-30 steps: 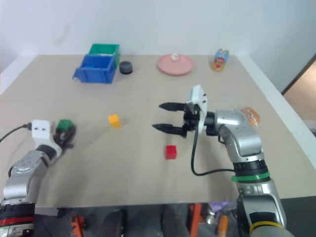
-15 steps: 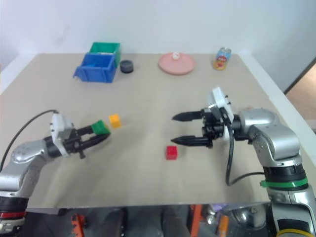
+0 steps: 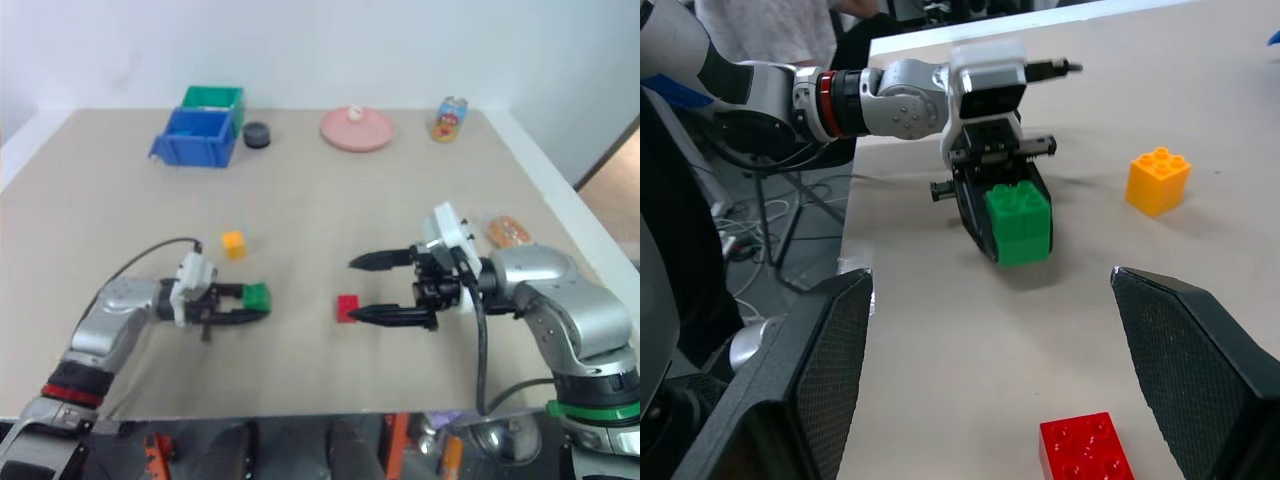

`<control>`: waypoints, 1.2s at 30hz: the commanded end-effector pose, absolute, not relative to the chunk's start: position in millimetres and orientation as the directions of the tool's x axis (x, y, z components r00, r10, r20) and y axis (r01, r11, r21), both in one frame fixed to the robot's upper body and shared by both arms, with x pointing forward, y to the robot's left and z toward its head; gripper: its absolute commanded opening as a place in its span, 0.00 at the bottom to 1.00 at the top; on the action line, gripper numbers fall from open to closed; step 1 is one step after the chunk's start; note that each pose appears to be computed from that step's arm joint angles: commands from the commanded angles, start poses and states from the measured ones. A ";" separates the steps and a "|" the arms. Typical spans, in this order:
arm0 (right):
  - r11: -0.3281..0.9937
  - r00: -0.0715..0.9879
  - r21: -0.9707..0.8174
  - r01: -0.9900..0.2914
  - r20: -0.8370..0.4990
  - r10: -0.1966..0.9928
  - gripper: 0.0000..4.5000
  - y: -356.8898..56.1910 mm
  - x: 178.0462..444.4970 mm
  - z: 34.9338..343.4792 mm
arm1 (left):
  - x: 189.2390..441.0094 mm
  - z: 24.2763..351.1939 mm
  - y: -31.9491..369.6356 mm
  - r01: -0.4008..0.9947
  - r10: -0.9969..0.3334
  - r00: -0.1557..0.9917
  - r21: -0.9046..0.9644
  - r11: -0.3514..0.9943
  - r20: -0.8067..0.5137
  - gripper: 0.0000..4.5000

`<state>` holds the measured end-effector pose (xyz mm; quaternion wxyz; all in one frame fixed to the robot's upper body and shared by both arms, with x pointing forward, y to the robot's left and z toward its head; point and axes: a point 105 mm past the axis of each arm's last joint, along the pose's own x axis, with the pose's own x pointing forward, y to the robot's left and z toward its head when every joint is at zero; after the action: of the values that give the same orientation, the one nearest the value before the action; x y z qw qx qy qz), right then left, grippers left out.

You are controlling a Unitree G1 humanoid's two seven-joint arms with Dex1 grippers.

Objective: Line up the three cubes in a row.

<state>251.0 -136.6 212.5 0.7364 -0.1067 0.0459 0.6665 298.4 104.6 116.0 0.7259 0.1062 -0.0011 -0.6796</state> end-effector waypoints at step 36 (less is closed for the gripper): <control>0.195 0.227 -0.128 -0.972 -0.316 0.921 0.87 -174.1 256.4 190.3 | 308.7 96.6 77.9 0.969 -0.974 0.013 0.245 -0.045 -0.227 0.30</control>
<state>255.9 -175.8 182.1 0.7718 -0.1382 0.1015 0.6124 309.3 80.9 92.2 0.6896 0.1702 0.0039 -0.7039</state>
